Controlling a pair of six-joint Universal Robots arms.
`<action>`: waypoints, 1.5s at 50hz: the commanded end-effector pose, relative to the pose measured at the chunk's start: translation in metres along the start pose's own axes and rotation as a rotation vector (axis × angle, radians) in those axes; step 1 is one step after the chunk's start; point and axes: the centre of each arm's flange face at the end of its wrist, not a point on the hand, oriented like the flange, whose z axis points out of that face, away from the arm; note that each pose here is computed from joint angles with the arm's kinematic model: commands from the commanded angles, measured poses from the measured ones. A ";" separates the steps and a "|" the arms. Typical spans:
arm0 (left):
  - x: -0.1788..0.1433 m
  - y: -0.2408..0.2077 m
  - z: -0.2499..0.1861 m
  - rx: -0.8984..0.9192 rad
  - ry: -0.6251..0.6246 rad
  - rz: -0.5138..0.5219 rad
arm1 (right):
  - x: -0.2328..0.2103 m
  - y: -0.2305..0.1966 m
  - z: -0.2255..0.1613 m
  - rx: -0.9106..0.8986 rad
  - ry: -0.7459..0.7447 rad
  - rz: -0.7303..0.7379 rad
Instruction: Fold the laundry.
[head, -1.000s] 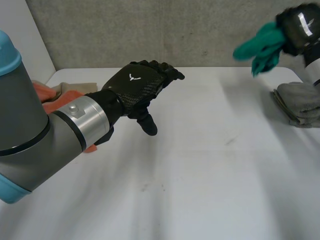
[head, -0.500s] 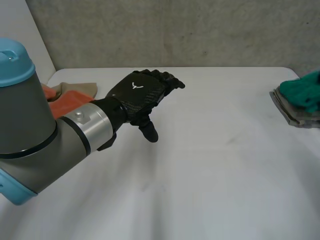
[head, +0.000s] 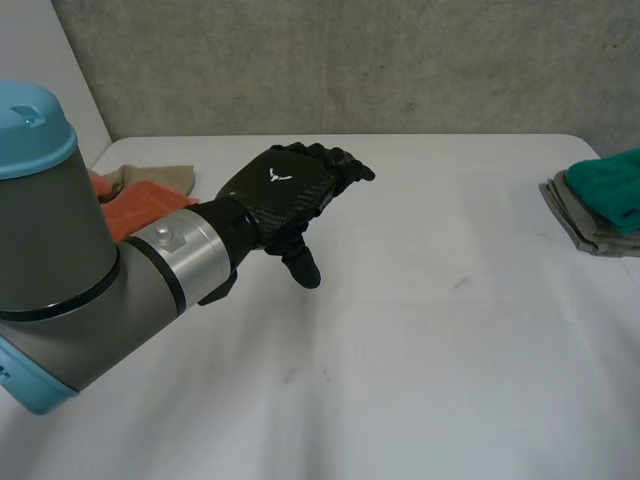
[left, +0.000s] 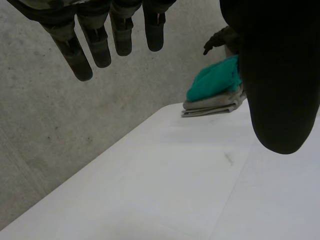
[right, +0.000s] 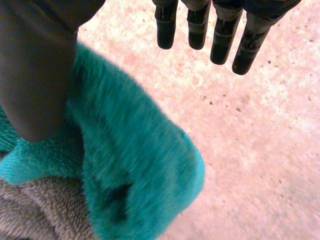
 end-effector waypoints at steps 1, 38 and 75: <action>0.000 -0.003 -0.001 0.007 0.000 0.003 | 0.023 -0.044 -0.029 -0.264 0.155 -0.273; -0.138 -0.023 -0.024 0.138 -0.516 0.098 | -0.230 -0.178 -0.129 0.154 -0.348 0.056; -0.192 0.053 0.006 -0.003 -0.661 0.294 | -0.262 -0.108 -0.153 -0.120 -0.464 -0.085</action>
